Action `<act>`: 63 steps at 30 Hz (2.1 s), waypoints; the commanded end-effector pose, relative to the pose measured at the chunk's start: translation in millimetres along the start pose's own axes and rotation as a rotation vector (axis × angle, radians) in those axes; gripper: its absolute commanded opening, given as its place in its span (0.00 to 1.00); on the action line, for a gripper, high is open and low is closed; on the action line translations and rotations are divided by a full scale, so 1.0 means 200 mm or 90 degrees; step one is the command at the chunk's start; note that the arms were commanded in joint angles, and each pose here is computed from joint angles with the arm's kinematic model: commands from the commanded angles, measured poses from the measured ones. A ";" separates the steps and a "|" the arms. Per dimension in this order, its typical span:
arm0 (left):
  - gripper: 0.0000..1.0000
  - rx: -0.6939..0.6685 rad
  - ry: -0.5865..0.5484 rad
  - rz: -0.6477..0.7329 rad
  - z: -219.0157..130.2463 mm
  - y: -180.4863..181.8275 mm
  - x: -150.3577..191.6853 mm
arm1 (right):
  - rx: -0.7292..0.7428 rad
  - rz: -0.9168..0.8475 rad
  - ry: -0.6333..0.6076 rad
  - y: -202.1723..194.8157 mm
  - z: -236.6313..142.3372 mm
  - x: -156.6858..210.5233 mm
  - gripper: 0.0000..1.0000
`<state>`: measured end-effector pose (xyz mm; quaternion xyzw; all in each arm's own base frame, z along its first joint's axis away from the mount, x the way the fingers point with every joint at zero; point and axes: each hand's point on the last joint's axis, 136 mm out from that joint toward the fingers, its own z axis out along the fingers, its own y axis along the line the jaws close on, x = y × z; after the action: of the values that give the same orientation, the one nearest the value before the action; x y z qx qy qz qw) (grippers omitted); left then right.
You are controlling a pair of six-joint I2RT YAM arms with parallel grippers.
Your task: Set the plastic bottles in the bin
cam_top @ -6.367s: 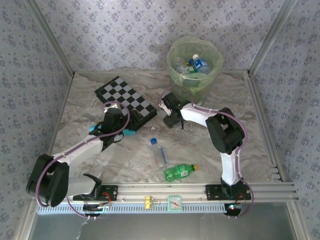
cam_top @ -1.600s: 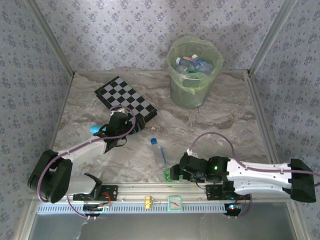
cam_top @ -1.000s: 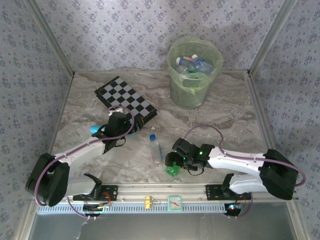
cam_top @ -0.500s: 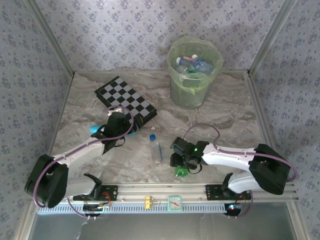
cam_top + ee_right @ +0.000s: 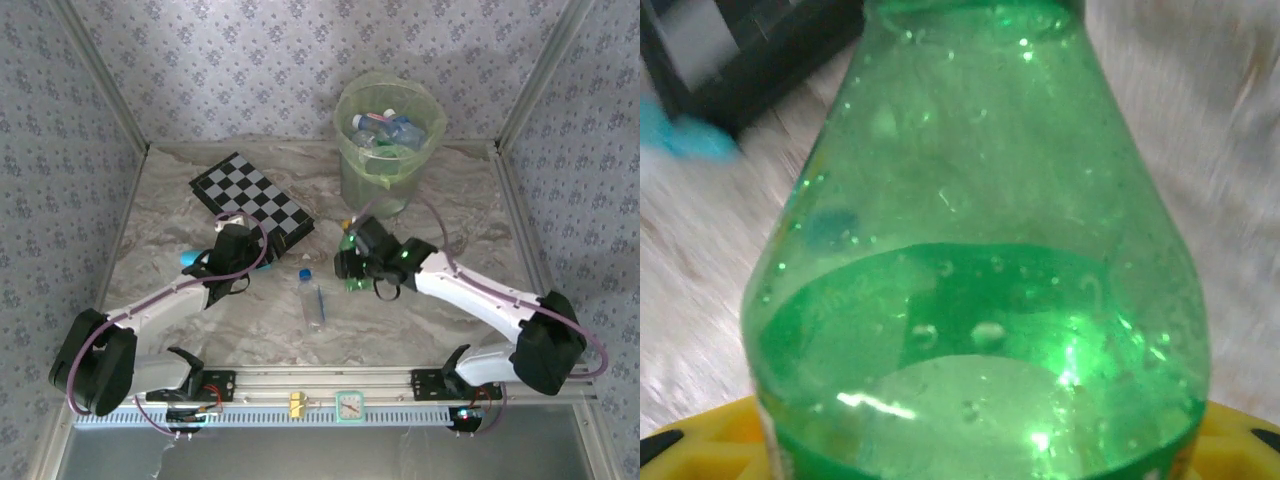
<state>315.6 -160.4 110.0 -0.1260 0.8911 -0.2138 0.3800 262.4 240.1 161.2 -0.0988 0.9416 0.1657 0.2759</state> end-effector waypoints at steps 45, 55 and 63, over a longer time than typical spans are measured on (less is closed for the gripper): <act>1.00 0.036 0.014 0.045 -0.08 -0.14 -0.07 | 0.422 -0.336 -0.131 -0.82 -0.19 -1.56 0.45; 1.00 0.035 0.014 0.043 -0.09 -0.15 -0.08 | 0.463 -0.374 -0.172 -0.79 -0.35 -1.65 0.46; 1.00 0.039 0.015 0.043 -0.09 -0.17 -0.09 | 0.496 -0.433 -0.167 -0.81 -0.33 -1.72 0.47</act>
<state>312.9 -171.9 135.2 -0.0874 0.8955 -0.2199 0.3770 551.3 99.9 352.0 -0.2561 0.8219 -0.2580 0.4386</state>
